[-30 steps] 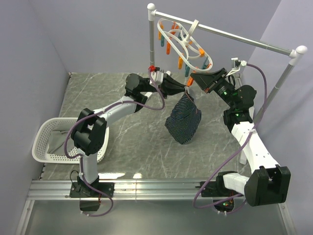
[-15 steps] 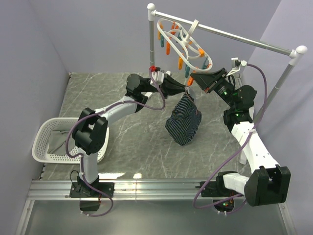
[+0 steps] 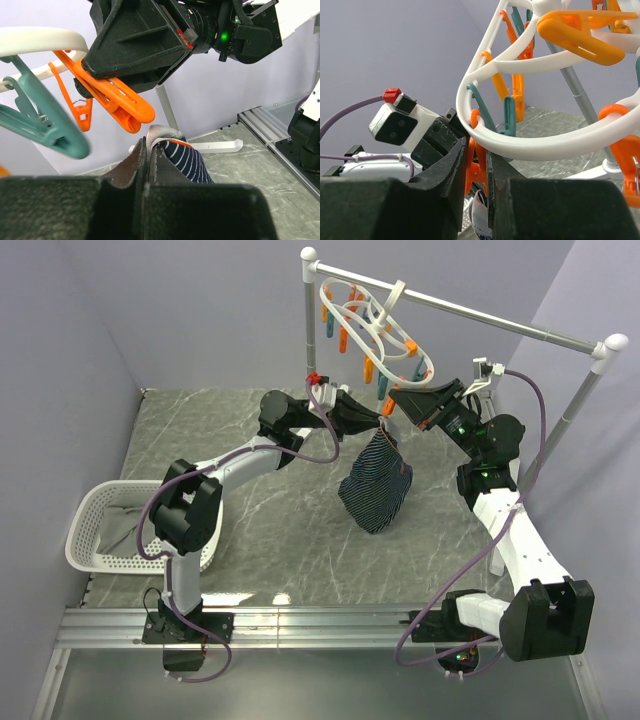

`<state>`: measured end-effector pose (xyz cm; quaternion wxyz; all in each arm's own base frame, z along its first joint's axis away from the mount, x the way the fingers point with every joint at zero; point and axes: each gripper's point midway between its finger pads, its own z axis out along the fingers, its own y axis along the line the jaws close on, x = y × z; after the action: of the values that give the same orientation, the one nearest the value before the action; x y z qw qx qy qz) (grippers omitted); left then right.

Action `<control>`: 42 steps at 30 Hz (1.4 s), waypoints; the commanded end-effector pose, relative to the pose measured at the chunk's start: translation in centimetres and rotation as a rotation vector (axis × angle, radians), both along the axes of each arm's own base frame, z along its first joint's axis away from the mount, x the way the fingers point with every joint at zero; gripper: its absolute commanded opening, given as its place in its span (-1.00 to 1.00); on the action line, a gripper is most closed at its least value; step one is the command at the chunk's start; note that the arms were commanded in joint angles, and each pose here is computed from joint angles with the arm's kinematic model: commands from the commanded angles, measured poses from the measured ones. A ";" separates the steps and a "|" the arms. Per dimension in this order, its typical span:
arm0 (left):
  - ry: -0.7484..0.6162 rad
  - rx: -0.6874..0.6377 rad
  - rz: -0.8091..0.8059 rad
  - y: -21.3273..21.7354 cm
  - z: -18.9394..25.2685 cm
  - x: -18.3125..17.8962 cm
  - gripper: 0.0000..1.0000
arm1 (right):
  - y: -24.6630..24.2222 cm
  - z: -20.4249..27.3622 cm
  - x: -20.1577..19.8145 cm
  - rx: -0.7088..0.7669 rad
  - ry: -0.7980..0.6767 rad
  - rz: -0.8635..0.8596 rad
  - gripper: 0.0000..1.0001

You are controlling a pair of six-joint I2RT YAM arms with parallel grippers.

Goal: Clip the underwear to the hanger

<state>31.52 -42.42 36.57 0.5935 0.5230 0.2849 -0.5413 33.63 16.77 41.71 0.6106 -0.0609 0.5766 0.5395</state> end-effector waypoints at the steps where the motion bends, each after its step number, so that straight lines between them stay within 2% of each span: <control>1: -0.060 -0.051 -0.008 0.3 2.5 -0.4 -1.00 | 0.9 1.5 -1.8 -0.030 -0.088 0.061 -1.00; 21: -0.057 -0.079 -0.002 0.7 4.0 -0.4 -1.00 | 1.0 1.1 -2.0 -0.037 -0.087 0.079 -1.00; 42: 0.122 -0.082 0.065 0.6 4.7 2.8 -1.00 | 1.0 1.2 -2.0 -0.058 -0.101 0.069 -1.00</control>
<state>34.12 -42.32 37.96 0.5885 0.4766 0.3292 -0.5641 33.44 16.75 41.95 0.6186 -0.0756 0.5705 0.5349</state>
